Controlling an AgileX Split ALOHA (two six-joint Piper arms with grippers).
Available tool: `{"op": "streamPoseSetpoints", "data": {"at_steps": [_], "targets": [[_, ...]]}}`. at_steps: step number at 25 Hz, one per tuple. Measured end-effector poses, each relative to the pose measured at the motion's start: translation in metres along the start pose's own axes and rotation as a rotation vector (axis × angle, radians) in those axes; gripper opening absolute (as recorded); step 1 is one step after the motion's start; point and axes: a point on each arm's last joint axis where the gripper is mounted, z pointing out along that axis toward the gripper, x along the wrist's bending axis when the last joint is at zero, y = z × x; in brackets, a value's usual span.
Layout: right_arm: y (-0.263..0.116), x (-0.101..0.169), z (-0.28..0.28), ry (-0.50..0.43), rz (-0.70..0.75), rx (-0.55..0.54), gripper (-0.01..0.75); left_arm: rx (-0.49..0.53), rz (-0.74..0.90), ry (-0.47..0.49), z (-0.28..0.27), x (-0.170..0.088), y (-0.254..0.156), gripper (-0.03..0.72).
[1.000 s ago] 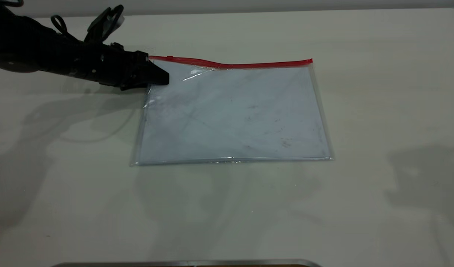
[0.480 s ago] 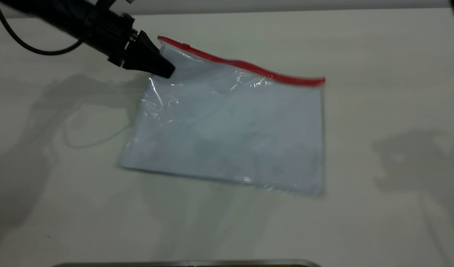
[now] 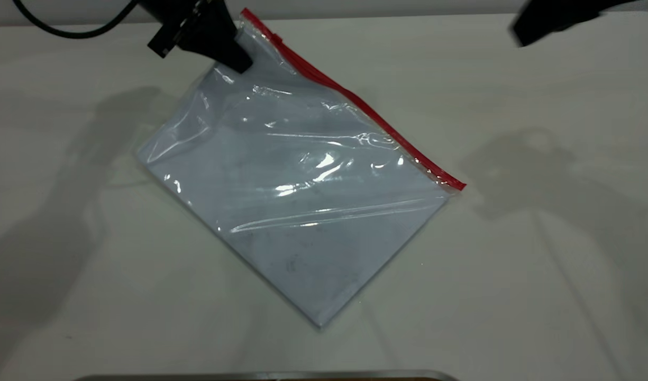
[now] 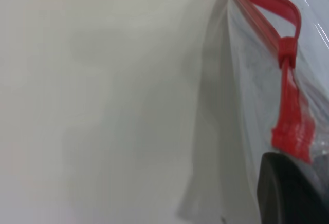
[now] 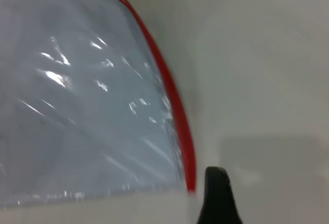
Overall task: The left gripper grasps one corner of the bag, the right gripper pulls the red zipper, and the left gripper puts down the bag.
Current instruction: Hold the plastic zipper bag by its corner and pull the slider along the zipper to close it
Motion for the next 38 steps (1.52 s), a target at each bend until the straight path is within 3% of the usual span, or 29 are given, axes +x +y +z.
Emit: {"op": "streamPoseSetpoints", "data": {"at_steps": [5, 14, 25, 32, 38], "targets": [[0.026, 0.011, 0.044, 0.080, -0.090, -0.043, 0.578, -0.002, 0.161, -0.019, 0.010, 0.000, 0.011, 0.053], [0.047, 0.045, 0.095, 0.212, -0.217, -0.112, 0.578, 0.002, 0.198, -0.024, 0.021, 0.000, 0.022, 0.053], [0.053, 0.049, 0.102, 0.263, -0.165, -0.208, 0.578, 0.003, 0.240, -0.012, 0.043, 0.001, 0.045, 0.053], [0.050, 0.050, 0.106, 0.282, -0.154, -0.202, 0.578, -0.080, 0.213, 0.034, 0.046, 0.004, 0.056, 0.053], [0.050, 0.050, 0.106, 0.283, -0.154, -0.202, 0.574, -0.080, 0.214, 0.036, 0.046, 0.004, 0.056, 0.053]]}}
